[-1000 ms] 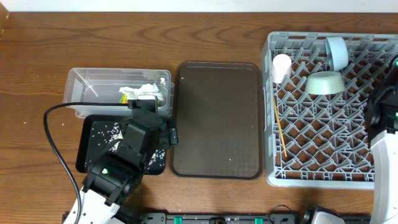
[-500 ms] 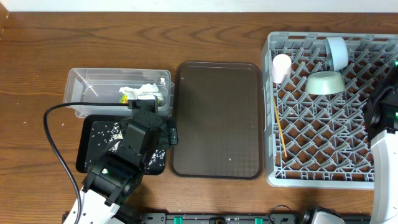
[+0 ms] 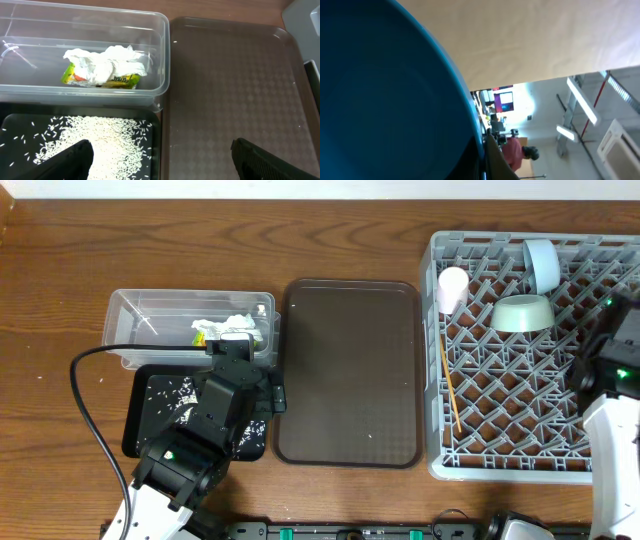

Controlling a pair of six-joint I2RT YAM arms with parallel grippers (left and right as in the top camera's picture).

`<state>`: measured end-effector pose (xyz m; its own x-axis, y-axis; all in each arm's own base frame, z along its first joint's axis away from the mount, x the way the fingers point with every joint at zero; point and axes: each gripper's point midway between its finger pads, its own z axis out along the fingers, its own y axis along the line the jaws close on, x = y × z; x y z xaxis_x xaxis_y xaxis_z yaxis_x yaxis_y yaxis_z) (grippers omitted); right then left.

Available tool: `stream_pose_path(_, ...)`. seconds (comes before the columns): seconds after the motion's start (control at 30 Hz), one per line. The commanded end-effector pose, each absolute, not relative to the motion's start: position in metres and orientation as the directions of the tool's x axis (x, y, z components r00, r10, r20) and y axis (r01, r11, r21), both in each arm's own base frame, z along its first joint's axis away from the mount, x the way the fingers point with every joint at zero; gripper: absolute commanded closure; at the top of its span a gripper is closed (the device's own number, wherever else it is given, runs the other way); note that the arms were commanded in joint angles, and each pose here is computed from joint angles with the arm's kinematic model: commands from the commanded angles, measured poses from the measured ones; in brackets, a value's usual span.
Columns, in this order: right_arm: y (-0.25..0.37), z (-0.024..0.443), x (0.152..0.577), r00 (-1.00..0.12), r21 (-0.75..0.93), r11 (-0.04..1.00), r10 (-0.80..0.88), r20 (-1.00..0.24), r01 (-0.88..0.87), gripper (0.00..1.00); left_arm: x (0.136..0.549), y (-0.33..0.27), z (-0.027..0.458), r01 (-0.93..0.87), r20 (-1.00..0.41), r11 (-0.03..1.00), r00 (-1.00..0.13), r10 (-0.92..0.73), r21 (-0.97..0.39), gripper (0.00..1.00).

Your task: Sort waste into correct bins and load items into the dishwasher rack

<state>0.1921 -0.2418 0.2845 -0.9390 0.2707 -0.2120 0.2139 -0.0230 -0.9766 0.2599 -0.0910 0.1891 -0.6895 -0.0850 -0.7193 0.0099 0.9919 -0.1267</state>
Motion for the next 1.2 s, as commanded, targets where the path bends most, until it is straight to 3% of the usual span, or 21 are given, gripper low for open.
stream_pose_path(0.0,-0.238,0.267,0.195,-0.947,-0.978,-0.002,0.248,-0.203,0.209,0.99,0.262,-0.091,0.197,0.001,-0.73,0.99,-0.676,-0.104,-0.142,0.09)
stream_pose_path(0.6,-0.235,0.262,0.213,-0.938,-0.96,-0.007,0.209,-0.277,0.282,0.99,0.262,-0.091,0.197,0.001,-0.729,0.99,-0.676,-0.104,-0.142,0.09)
stream_pose_path(0.9,-0.235,0.262,0.213,-0.895,-0.917,-0.032,0.206,-0.396,0.398,0.99,0.262,-0.091,0.197,0.001,-0.729,0.99,-0.676,-0.104,-0.142,0.09)
stream_pose_path(1.17,-0.235,0.26,0.215,-0.898,-0.917,-0.017,0.198,-0.394,0.399,0.99,0.262,-0.091,0.197,0.001,-0.729,0.99,-0.676,-0.104,-0.142,0.09)
